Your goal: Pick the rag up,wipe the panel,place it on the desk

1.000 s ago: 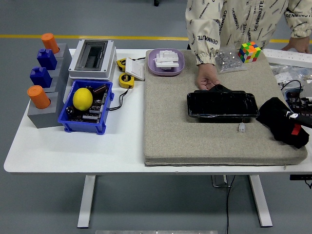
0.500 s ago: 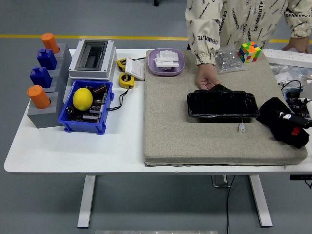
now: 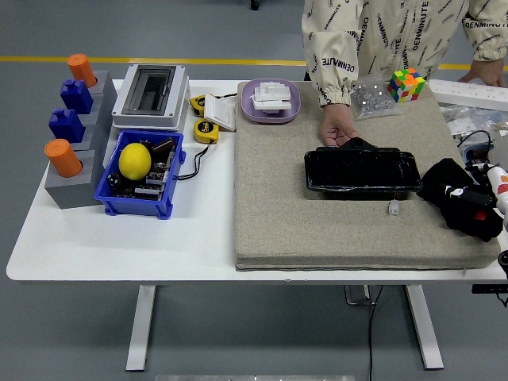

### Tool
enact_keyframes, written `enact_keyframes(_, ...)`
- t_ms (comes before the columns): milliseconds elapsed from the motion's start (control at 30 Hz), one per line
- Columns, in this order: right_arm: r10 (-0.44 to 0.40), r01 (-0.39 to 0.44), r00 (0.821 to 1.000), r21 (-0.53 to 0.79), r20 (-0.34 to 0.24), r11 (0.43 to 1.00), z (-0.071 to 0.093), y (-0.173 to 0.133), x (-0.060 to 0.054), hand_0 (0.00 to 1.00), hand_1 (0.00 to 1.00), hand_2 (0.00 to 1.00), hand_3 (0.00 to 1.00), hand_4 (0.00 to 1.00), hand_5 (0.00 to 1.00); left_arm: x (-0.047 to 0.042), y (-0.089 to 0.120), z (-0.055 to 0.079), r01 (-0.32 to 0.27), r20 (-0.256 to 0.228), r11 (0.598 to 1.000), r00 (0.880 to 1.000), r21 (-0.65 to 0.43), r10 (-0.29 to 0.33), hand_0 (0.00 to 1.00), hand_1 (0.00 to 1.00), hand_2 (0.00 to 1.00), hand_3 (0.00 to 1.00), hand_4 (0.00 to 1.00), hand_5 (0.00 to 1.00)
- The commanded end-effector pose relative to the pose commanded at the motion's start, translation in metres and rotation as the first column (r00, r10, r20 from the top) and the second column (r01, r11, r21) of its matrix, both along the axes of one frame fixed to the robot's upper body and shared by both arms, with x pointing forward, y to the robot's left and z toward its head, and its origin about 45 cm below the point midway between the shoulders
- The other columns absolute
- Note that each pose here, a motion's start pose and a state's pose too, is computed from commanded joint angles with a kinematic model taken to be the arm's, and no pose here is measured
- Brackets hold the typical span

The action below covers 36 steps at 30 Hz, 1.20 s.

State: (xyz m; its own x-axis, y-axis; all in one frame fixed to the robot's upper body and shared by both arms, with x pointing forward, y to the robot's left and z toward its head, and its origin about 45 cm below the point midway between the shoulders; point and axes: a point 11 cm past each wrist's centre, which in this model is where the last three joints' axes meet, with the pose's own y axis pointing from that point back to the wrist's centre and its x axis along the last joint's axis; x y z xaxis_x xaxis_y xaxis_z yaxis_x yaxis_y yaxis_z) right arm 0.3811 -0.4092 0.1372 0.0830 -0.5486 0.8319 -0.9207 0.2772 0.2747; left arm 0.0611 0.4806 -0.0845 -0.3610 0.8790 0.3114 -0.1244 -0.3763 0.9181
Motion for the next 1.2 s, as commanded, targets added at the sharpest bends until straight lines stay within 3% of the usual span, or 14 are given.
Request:
enact_keyframes(567,0.034,-0.033,0.999,0.016,-0.028,0.999,-0.019,0.018,-0.005,0.805,0.741,0.786,0.796,0.998,0.558,0.0062,-0.001,0.0,0.007,0.009,1.0,1.0,-0.003,-0.007,0.61,0.64,0.653,0.561,0.626,0.438)
enact_keyframes(600,0.035,-0.034,0.999,0.011,-0.019,0.999,-0.018,0.019,-0.005,0.718,0.704,0.759,0.78,0.998,0.407,0.0053,-0.001,0.0,0.006,0.008,1.0,1.0,-0.002,-0.006,0.61,0.64,0.653,0.561,0.626,0.438)
enact_keyframes(733,0.036,-0.036,0.999,0.004,0.01,0.999,-0.015,0.02,-0.003,0.718,0.704,0.759,0.78,0.998,0.407,0.0036,-0.002,0.0,0.004,0.005,1.0,1.0,-0.004,-0.004,0.61,0.64,0.653,0.561,0.626,0.438)
enact_keyframes(767,0.038,-0.038,0.999,0.001,0.014,0.999,-0.015,0.02,-0.003,0.572,0.601,0.654,0.619,0.995,0.313,0.0037,-0.002,0.0,0.004,0.005,1.0,1.0,-0.004,-0.004,0.611,0.64,0.653,0.561,0.626,0.439)
enact_keyframes(967,0.057,-0.056,0.998,-0.026,0.034,0.998,-0.013,0.021,-0.003,0.572,0.601,0.654,0.619,0.995,0.313,0.0064,-0.003,0.0,0.006,0.011,1.0,1.0,-0.007,-0.006,0.611,0.64,0.653,0.561,0.626,0.439)
enact_keyframes(1000,0.057,-0.056,0.998,-0.03,0.037,0.998,-0.013,0.021,-0.003,0.466,0.493,0.525,0.506,0.772,0.153,0.0065,-0.003,0.0,0.006,0.01,1.0,1.0,-0.007,-0.006,0.611,0.639,0.653,0.561,0.626,0.44)
enact_keyframes(1167,0.048,-0.045,0.998,-0.046,0.052,0.998,-0.01,0.018,-0.003,0.466,0.493,0.525,0.506,0.772,0.153,0.0057,-0.003,0.0,0.005,0.009,1.0,1.0,-0.006,-0.005,0.611,0.639,0.653,0.561,0.626,0.44)
enact_keyframes(1200,0.046,-0.044,0.997,-0.048,0.054,0.998,-0.01,0.018,-0.003,0.408,0.456,0.495,0.481,0.712,0.125,0.0056,-0.003,0.0,0.005,0.009,1.0,1.0,-0.006,-0.005,0.61,0.64,0.652,0.561,0.627,0.44)
